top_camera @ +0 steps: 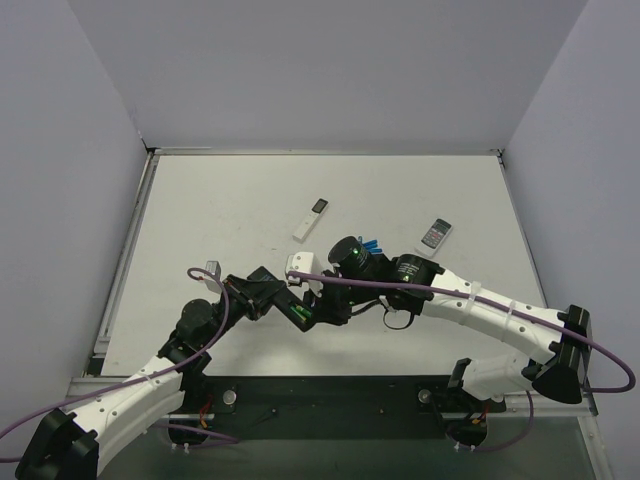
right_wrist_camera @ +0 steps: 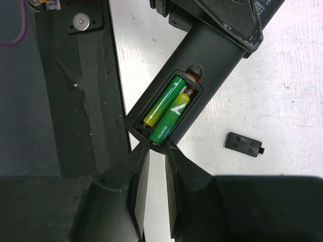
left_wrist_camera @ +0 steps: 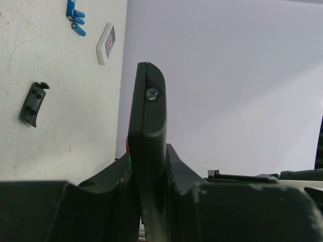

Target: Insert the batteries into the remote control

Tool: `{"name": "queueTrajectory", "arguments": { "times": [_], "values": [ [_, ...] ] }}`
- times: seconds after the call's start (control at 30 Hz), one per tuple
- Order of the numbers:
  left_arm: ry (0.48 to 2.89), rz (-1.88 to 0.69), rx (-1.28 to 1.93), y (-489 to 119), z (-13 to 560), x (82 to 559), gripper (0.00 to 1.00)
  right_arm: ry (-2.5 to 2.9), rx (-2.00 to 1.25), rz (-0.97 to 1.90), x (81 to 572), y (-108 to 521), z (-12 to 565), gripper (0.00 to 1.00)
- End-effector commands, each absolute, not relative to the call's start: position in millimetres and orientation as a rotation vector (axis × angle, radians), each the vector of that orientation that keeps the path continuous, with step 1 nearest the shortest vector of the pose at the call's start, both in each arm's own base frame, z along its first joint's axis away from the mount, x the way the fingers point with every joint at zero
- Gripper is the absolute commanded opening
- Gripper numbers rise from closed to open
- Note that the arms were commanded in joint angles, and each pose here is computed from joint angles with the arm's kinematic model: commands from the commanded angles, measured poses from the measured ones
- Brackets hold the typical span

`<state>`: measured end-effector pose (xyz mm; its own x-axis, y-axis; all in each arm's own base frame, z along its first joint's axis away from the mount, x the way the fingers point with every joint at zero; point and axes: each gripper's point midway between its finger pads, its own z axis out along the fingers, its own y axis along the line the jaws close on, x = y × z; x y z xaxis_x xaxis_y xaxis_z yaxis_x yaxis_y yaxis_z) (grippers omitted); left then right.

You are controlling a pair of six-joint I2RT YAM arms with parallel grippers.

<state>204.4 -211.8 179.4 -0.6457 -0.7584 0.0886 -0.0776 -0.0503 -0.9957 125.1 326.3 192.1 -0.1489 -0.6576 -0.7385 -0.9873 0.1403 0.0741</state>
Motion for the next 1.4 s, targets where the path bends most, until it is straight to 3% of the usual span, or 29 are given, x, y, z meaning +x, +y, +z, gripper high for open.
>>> {"name": "queueTrajectory", "arguments": {
  "times": [0.0, 0.2, 0.63, 0.87, 1.37],
  "values": [
    [1.702, -1.771, -0.848, -210, 173, 197, 0.0, 1.834, -1.579, 0.805, 127, 333, 196, 0.15],
    [1.7, -1.774, -0.819, -211, 176, 197, 0.0, 1.833, -1.581, 0.821, 126, 337, 197, 0.14],
    [1.716, -1.76, -0.774, -213, 175, 194, 0.0, 1.692, -1.608, 0.919, 109, 327, 236, 0.35],
    [1.729, -1.758, -0.743, -215, 176, 192, 0.0, 1.471, -1.794, 0.893, 109, 316, 228, 0.38],
    [1.719, -1.773, -0.692, -219, 189, 192, 0.0, 1.236, -1.965, 0.922, 104, 329, 220, 0.27]
  ]
}}
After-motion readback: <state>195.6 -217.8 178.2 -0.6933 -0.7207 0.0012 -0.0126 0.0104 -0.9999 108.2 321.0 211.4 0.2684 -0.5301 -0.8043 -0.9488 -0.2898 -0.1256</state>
